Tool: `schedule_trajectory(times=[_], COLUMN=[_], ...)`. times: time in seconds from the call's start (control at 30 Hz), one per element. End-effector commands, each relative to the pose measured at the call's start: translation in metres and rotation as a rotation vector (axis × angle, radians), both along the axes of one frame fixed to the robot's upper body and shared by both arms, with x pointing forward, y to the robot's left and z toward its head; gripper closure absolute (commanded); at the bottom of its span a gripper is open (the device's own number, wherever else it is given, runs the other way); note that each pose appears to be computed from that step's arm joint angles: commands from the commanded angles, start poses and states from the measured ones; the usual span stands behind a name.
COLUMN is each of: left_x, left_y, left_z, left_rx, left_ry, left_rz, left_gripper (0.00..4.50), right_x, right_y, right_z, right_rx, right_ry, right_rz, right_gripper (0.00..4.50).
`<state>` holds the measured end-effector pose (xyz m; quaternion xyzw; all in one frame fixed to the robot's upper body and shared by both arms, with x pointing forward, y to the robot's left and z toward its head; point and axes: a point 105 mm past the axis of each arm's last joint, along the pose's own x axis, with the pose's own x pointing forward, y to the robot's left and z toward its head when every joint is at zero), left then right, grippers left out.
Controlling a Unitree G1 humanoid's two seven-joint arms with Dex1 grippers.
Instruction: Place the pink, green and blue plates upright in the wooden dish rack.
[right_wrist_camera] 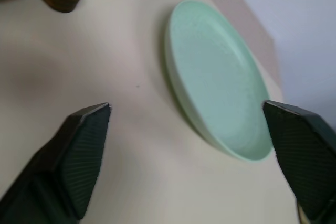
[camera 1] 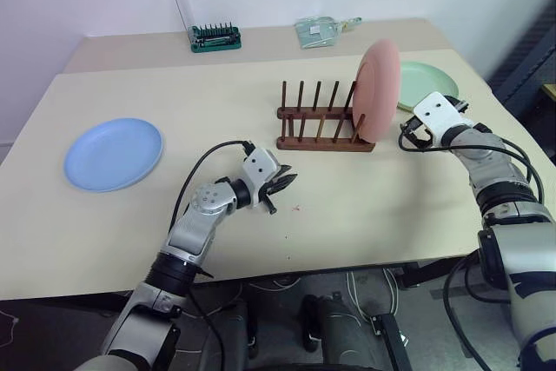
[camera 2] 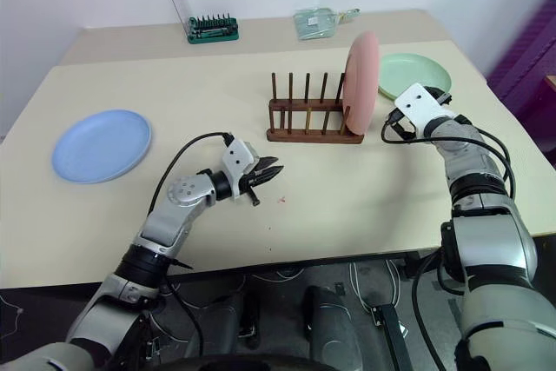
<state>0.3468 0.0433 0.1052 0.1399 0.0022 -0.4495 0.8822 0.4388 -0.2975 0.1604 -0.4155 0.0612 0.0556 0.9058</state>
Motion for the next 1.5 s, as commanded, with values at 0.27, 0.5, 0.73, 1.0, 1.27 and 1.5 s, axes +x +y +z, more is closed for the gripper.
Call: schedule_trajectory(times=[0.27, 0.5, 0.73, 1.0, 1.27, 1.5], left_x=[-0.002, -0.003, -0.004, -0.005, -0.008, -0.005], left_y=[0.001, 0.001, 0.001, -0.001, -0.005, -0.003], left_z=[0.007, 0.007, 0.006, 0.005, 0.002, 0.003], left_rx=[-0.006, -0.003, 0.003, 0.002, 0.004, 0.008], left_ry=[-0.035, -0.034, -0.029, -0.026, -0.017, -0.023], left_rz=[-0.002, -0.003, -0.011, -0.016, -0.035, -0.031], left_gripper=[3.54, 3.54, 3.54, 3.54, 3.54, 3.54], right_x=[0.001, 0.0, -0.005, -0.022, -0.026, -0.031], right_y=[0.0, 0.0, -0.005, -0.011, -0.019, -0.011], right_z=[0.01, 0.007, 0.004, -0.011, -0.018, -0.024], right_rx=[-0.028, -0.03, -0.044, -0.118, -0.079, 0.147], right_ry=[-0.042, -0.04, -0.024, 0.103, 0.168, 0.322], right_rz=[0.006, 0.009, 0.025, 0.123, 0.097, 0.146], right_gripper=[0.06, 0.06, 0.06, 0.06, 0.06, 1.48])
